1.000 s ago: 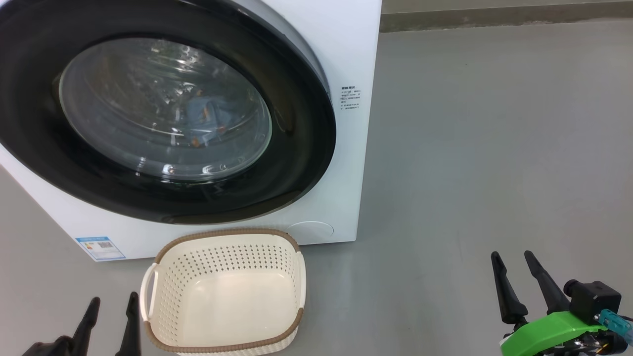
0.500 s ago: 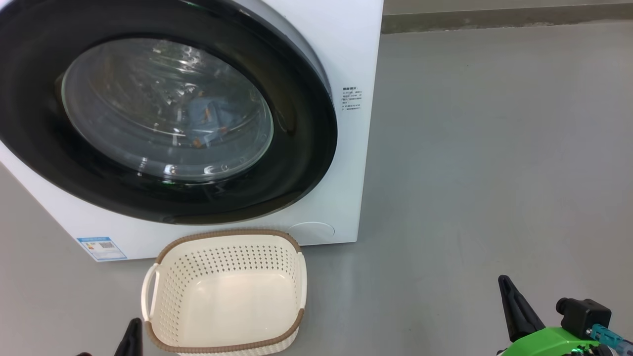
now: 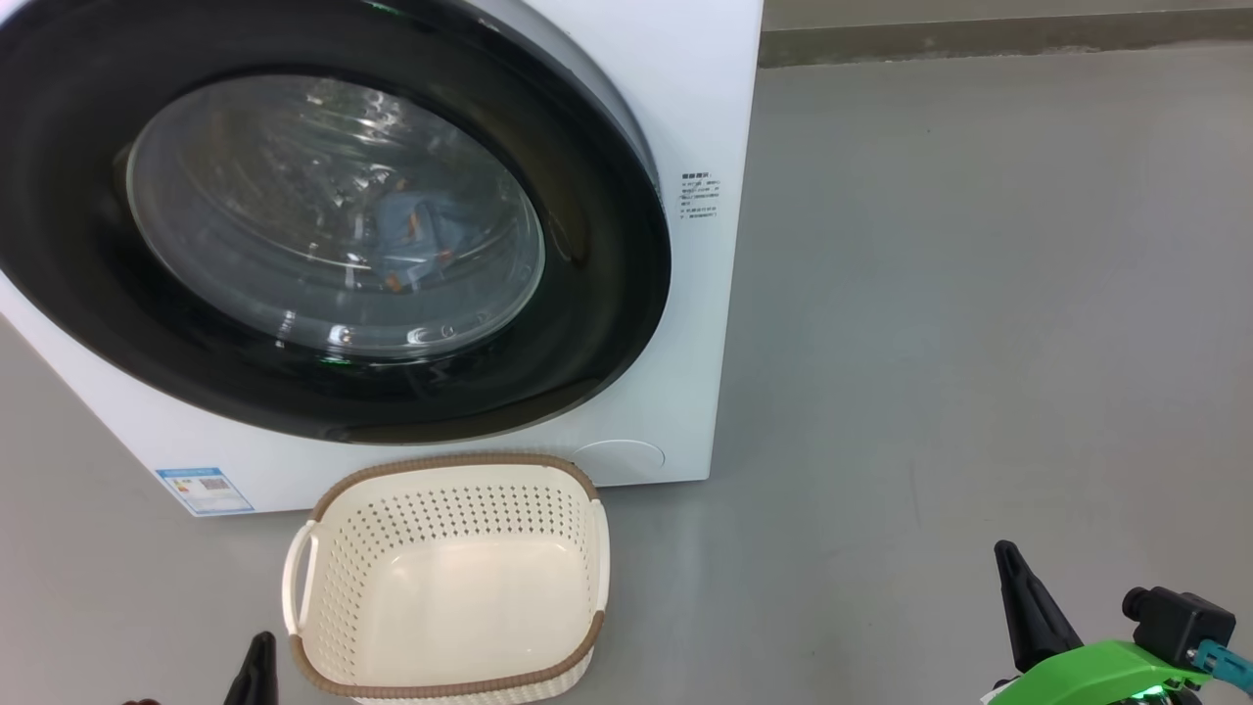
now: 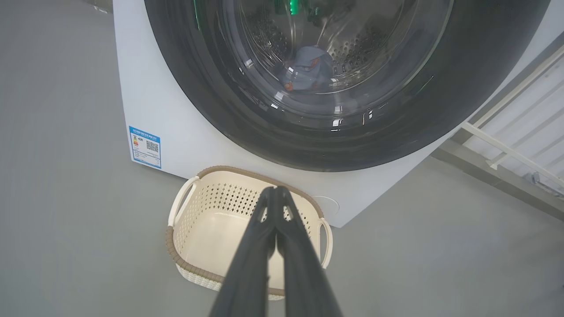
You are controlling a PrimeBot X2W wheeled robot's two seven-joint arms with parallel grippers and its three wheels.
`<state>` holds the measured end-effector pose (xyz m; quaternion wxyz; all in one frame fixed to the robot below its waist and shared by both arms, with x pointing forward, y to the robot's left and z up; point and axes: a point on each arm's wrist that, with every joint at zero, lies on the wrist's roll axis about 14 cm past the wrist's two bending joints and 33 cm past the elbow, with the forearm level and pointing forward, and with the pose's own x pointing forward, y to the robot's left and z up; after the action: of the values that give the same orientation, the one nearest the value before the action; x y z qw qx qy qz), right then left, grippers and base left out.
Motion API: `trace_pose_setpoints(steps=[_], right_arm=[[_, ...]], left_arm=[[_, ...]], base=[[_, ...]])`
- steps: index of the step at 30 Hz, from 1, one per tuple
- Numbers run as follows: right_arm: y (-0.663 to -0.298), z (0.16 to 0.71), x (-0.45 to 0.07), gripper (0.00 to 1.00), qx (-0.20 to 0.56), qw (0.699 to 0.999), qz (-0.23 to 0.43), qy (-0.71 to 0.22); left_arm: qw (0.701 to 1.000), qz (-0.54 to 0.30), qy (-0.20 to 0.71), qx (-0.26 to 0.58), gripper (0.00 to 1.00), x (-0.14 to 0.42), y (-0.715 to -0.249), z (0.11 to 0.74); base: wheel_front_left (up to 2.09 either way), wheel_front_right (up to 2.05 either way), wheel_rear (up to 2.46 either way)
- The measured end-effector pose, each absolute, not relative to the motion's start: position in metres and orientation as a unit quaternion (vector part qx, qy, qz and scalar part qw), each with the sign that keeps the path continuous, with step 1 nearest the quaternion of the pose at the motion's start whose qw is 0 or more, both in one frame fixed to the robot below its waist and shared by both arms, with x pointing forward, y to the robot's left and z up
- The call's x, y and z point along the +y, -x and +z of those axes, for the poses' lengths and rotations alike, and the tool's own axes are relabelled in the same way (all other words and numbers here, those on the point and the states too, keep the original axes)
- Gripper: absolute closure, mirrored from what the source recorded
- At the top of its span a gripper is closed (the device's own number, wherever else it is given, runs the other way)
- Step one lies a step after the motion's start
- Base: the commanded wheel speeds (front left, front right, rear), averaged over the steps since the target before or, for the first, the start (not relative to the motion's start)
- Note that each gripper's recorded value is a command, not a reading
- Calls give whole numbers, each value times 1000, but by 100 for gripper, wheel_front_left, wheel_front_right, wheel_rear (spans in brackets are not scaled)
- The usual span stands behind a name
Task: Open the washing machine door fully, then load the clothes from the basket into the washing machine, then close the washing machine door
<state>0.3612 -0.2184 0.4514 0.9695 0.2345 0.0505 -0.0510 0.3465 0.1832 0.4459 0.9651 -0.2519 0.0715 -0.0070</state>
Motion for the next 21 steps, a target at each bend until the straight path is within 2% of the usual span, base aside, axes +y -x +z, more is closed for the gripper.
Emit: trace_pose_setpoints(steps=[21], right_arm=[[-363,454,-221,100,48,938,-69,-336]], left_arm=[[934,17,348,76,100,187,-351,447]], base=[[0,0,0]])
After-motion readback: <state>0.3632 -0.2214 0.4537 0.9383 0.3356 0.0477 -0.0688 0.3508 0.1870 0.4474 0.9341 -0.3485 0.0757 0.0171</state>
